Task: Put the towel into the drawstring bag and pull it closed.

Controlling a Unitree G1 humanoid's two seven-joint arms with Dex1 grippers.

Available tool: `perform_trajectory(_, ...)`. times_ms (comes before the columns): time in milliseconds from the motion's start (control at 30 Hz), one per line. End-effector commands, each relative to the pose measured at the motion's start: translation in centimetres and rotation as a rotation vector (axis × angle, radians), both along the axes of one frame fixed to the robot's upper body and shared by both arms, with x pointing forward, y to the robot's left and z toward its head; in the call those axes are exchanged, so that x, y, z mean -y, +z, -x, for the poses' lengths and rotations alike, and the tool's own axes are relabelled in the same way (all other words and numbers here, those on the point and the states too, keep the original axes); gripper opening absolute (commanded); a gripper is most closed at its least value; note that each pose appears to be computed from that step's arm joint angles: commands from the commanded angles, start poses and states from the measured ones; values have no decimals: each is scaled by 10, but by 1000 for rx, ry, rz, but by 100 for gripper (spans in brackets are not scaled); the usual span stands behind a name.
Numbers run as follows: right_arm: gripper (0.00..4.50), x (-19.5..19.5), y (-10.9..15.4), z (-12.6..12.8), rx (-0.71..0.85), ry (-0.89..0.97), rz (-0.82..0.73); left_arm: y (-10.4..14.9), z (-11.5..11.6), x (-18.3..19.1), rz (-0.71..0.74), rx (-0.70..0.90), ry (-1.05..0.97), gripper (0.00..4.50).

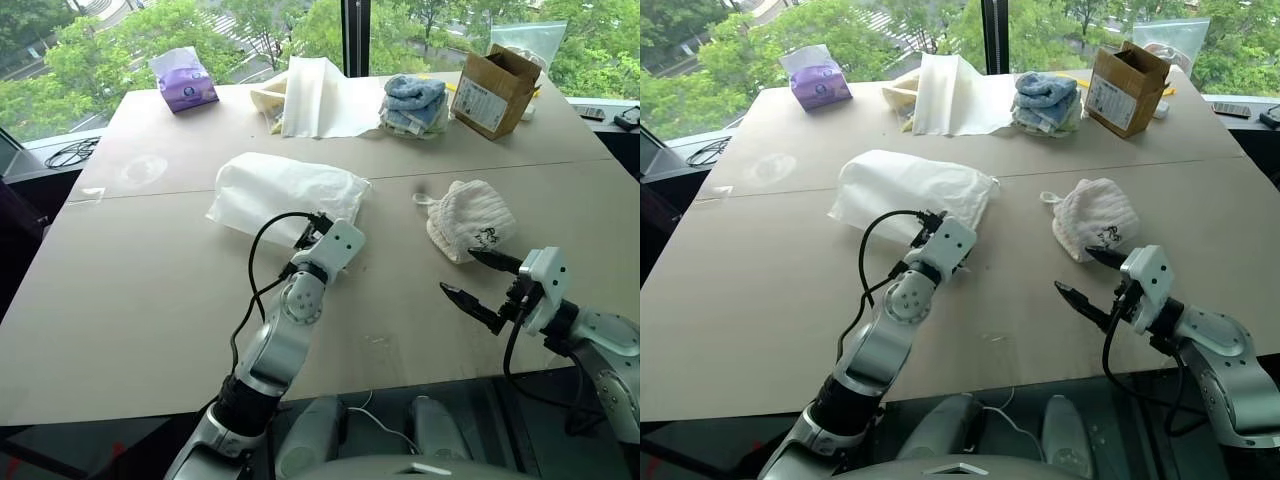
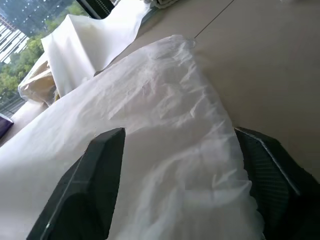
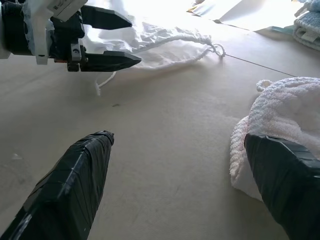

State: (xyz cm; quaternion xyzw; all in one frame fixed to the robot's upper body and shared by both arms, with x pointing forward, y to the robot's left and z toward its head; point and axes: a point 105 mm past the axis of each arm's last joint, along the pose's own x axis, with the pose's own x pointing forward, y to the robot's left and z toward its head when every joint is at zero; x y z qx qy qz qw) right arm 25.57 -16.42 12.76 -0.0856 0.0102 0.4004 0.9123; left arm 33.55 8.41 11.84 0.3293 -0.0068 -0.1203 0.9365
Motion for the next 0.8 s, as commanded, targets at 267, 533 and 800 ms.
perform_trajectory(267, 450, 0, 12, -6, 87, -25, 5, 24, -4, -25, -8, 123, 63, 6)
perform_trajectory(533, 450, 34, 25, -59, 142, -375, 13, 46, 1, -35, 171, 172, -91, 6)
perform_trajectory(800, 450, 69, 26, -111, -65, -544, -155, 50, 1, -50, 222, 164, -115, 6)
